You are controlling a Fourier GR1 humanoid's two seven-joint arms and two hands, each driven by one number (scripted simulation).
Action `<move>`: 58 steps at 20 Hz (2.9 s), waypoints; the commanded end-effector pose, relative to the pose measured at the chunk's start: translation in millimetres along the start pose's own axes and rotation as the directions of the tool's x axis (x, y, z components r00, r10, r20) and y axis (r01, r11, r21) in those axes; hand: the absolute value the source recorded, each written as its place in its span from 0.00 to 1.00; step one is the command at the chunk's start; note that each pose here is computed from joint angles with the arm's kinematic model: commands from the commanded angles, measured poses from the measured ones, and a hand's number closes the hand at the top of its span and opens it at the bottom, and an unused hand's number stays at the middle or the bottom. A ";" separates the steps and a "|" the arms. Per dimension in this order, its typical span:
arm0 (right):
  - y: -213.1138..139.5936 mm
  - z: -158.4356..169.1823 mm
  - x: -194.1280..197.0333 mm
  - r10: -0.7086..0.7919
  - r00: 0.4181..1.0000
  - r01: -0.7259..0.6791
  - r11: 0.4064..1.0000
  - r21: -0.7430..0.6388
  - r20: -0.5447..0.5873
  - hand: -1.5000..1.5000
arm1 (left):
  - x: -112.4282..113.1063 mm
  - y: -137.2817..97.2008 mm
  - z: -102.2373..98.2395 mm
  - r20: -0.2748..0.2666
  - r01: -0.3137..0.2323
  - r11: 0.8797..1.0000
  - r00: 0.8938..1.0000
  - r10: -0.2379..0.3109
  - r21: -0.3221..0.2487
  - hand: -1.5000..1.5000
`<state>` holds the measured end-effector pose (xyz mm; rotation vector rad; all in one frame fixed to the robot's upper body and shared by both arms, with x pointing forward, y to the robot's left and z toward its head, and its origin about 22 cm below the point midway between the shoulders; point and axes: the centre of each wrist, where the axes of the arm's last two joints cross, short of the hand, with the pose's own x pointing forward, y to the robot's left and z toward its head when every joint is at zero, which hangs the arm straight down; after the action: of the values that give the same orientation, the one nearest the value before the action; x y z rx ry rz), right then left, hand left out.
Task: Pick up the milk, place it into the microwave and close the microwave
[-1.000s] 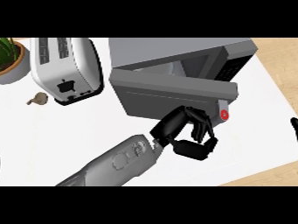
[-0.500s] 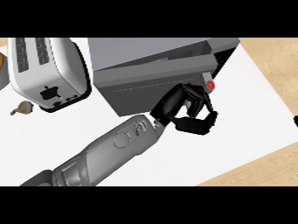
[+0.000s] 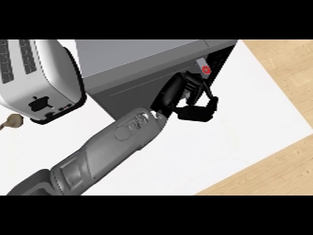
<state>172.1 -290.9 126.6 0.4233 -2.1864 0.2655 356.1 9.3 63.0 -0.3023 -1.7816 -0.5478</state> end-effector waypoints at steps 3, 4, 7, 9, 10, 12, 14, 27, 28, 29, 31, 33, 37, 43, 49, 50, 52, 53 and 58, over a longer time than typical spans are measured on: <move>-5.2 -8.4 7.8 0.004 1.000 -0.005 1.000 0.016 0.013 0.00 | 24.4 -20.1 -17.4 0.054 -0.015 1.000 0.998 0.016 -0.025 1.00; -7.1 -8.5 9.4 0.008 1.000 -0.008 1.000 0.027 -0.001 0.00 | 24.8 -19.1 -18.5 0.061 -0.009 1.000 0.998 0.010 -0.018 1.00; -10.3 -11.2 11.0 0.023 1.000 -0.023 0.999 0.022 -0.013 0.00 | 29.0 -19.7 -20.7 0.063 -0.016 1.000 0.998 0.016 -0.002 1.00; -13.7 -14.4 15.1 0.048 0.999 -0.047 0.998 0.035 -0.002 0.00 | 23.8 -20.9 -16.9 0.059 -0.011 1.000 0.998 0.011 0.015 1.00; -14.2 -13.8 14.0 0.038 0.999 -0.038 0.999 0.029 -0.007 0.00 | 25.3 -21.4 -17.5 0.058 -0.011 1.000 0.998 0.010 0.019 1.00; -18.7 -16.8 17.8 0.055 0.998 -0.054 0.998 0.037 -0.010 0.00 | 25.2 -22.6 -16.7 0.066 -0.012 1.000 0.998 0.011 0.017 1.00; -19.1 -18.6 21.2 0.065 0.998 -0.064 0.996 0.054 -0.013 0.00 | 27.1 -23.1 -17.2 0.070 -0.017 0.999 0.997 0.014 0.035 1.00; -28.6 -27.6 28.8 0.042 0.999 -0.042 0.997 0.063 0.003 0.00 | 23.5 -26.4 -13.2 0.078 -0.018 0.996 0.997 0.011 0.086 1.00; -30.0 -29.3 30.4 0.046 0.999 -0.046 0.997 0.058 0.002 0.00 | 23.4 -26.2 -13.6 0.080 -0.013 0.996 0.997 0.006 0.087 1.00; -29.6 -29.6 30.0 0.040 0.999 -0.040 0.997 0.062 0.005 0.00 | 25.2 -27.1 -14.0 0.086 -0.013 0.996 0.996 0.005 0.093 1.00; -30.7 -30.3 31.8 0.038 0.999 -0.038 0.997 0.062 0.009 0.00 | 24.7 -26.2 -14.5 0.083 -0.010 0.994 0.997 0.001 0.107 1.00; -33.0 -33.0 33.2 0.038 0.999 -0.039 0.997 0.062 0.014 0.00 | 24.7 -27.0 -13.7 0.091 -0.014 0.994 0.996 0.004 0.111 1.00; -36.5 -30.4 34.8 0.035 0.999 -0.035 0.998 0.045 -0.010 0.00 | 7.3 -8.8 -10.5 -0.011 -0.044 0.928 0.999 0.052 0.369 1.00; -44.7 -31.6 44.3 0.060 0.998 -0.060 0.998 0.009 0.014 0.00 | -8.7 3.7 -10.4 -0.087 -0.023 0.895 0.994 0.069 0.445 1.00; -48.5 -32.8 53.9 0.086 0.996 -0.085 0.996 -0.019 0.036 0.00 | -23.5 16.8 -5.4 -0.122 0.024 0.912 0.992 0.029 0.409 1.00; -48.4 -30.9 55.7 0.092 0.995 -0.092 0.995 -0.026 0.024 0.00 | -24.6 22.0 -5.1 -0.121 0.027 0.914 0.992 0.024 0.404 1.00; -49.4 -30.5 58.4 0.096 0.995 -0.095 0.995 -0.025 0.023 0.00 | -24.5 28.8 -6.6 -0.138 0.032 0.917 0.990 0.025 0.397 1.00; -49.4 -32.1 62.0 0.105 0.994 -0.104 0.994 -0.030 0.037 0.00 | -28.7 29.2 -3.5 -0.147 0.026 0.923 0.988 0.034 0.383 1.00; -49.2 -27.8 66.2 0.095 0.995 -0.093 0.994 -0.061 0.033 0.00 | -32.6 47.3 -2.3 -0.155 0.057 0.920 0.988 0.004 0.388 0.00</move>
<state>177.9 -338.6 195.6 0.3051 -2.2449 0.2647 349.1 -15.0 59.6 -0.2592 -1.7658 -0.3942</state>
